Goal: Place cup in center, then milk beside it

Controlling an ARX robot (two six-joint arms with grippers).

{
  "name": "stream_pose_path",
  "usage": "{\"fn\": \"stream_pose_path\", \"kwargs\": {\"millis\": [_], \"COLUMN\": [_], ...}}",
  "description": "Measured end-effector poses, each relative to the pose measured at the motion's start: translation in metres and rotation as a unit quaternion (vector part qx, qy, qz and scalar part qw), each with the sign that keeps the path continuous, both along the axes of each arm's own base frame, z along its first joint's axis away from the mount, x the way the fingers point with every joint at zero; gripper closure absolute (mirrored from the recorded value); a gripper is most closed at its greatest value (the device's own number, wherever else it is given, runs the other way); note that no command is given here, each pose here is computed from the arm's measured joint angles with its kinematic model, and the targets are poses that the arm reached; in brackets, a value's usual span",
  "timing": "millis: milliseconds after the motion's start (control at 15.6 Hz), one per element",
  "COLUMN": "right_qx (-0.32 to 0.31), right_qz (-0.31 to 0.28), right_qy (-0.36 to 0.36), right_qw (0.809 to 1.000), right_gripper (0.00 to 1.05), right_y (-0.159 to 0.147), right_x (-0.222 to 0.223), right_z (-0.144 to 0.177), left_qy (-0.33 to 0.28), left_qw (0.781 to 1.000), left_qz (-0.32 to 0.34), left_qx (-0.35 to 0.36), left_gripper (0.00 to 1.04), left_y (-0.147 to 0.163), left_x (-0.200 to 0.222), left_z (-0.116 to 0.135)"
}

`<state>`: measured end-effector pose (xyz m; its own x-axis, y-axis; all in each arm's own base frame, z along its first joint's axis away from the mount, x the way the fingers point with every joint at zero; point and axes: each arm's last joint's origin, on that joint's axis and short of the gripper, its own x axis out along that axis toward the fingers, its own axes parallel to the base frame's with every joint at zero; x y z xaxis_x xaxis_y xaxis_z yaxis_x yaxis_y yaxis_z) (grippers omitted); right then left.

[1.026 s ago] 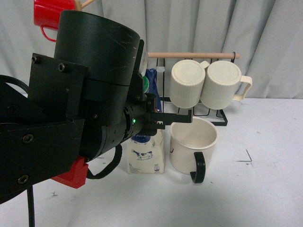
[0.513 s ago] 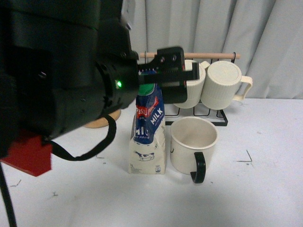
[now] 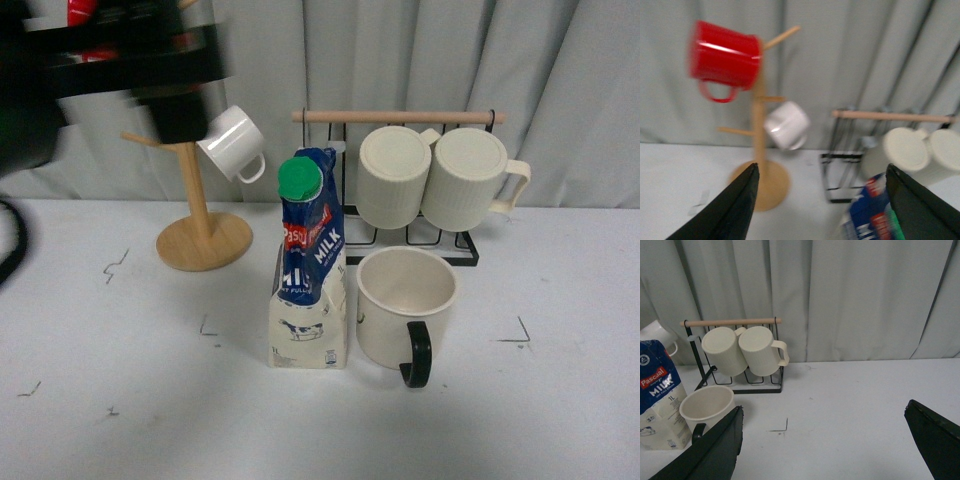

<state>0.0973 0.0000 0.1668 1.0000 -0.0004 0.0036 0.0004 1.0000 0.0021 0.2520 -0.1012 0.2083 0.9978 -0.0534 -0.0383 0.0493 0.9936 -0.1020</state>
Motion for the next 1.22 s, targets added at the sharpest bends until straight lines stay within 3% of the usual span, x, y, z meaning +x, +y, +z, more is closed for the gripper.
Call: {"fn": "stream_pose_path", "kwargs": {"millis": [128, 385, 962, 1026, 1219], "right_qx": [0.000, 0.000, 0.000, 0.000, 0.000], "right_qz": [0.000, 0.000, 0.000, 0.000, 0.000], "right_qy": [0.000, 0.000, 0.000, 0.000, 0.000], "right_qw": [1.000, 1.000, 1.000, 1.000, 1.000], "right_gripper": [0.06, 0.06, 0.06, 0.06, 0.06], "right_y": [0.000, 0.000, 0.000, 0.000, 0.000], "right_x": [0.000, 0.000, 0.000, 0.000, 0.000], "right_z": [0.000, 0.000, 0.000, 0.000, 0.000], "left_qy": [-0.014, -0.009, -0.032, -0.011, -0.027], "left_qw": [0.998, 0.999, 0.998, 0.999, 0.998], "left_qz": [0.044, 0.026, 0.033, 0.026, 0.026], "left_qx": [0.030, 0.044, 0.043, 0.044, 0.043], "left_gripper": [0.52, 1.01, 1.03, 1.03, 1.03], "left_y": [0.047, 0.072, 0.102, 0.101, 0.101], "left_x": [-0.034, -0.069, -0.112, -0.115, -0.123], "left_z": [-0.001, -0.020, -0.038, -0.044, -0.039]}}
